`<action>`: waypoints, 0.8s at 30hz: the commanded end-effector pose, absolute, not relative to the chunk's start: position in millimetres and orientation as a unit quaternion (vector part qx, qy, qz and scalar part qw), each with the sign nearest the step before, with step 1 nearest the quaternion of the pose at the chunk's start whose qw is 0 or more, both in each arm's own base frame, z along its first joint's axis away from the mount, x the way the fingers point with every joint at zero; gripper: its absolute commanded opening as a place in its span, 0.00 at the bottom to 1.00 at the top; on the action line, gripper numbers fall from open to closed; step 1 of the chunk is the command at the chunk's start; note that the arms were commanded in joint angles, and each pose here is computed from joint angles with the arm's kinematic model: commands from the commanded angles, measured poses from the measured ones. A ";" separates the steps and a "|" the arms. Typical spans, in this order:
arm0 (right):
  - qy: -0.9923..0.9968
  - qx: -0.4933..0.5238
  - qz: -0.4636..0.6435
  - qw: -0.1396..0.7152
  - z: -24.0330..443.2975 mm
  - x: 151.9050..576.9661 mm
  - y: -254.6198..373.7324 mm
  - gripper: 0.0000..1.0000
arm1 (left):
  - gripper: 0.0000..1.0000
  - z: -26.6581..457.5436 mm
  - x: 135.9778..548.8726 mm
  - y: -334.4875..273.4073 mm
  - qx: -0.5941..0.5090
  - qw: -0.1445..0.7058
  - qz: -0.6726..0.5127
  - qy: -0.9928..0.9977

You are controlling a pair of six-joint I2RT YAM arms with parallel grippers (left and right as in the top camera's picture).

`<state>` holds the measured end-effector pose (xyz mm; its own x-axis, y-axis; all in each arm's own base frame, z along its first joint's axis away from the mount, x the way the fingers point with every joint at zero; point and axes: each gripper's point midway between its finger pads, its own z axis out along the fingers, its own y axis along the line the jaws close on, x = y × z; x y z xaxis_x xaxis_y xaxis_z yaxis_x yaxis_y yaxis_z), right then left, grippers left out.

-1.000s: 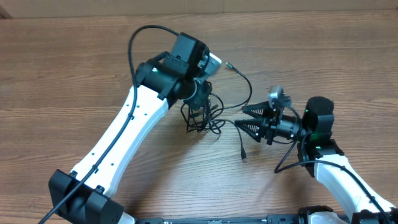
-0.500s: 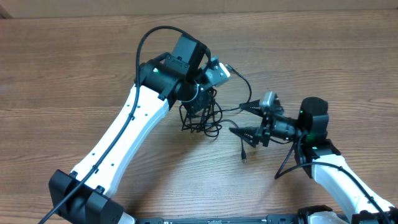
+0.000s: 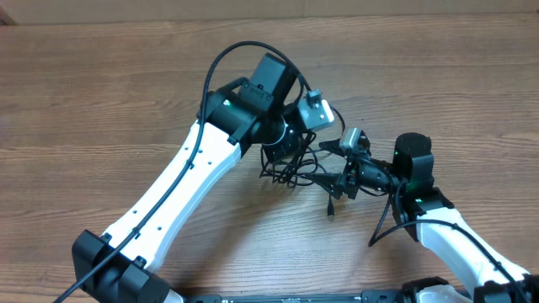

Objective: Untangle cables

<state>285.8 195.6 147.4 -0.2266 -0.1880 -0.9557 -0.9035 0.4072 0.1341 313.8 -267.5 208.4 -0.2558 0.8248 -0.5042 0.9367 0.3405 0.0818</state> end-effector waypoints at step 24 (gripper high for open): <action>0.724 -0.381 0.386 0.426 119.5 279.3 196.5 0.33 | 0.04 228.1 305.9 -299.2 0.582 0.274 -0.160 0.748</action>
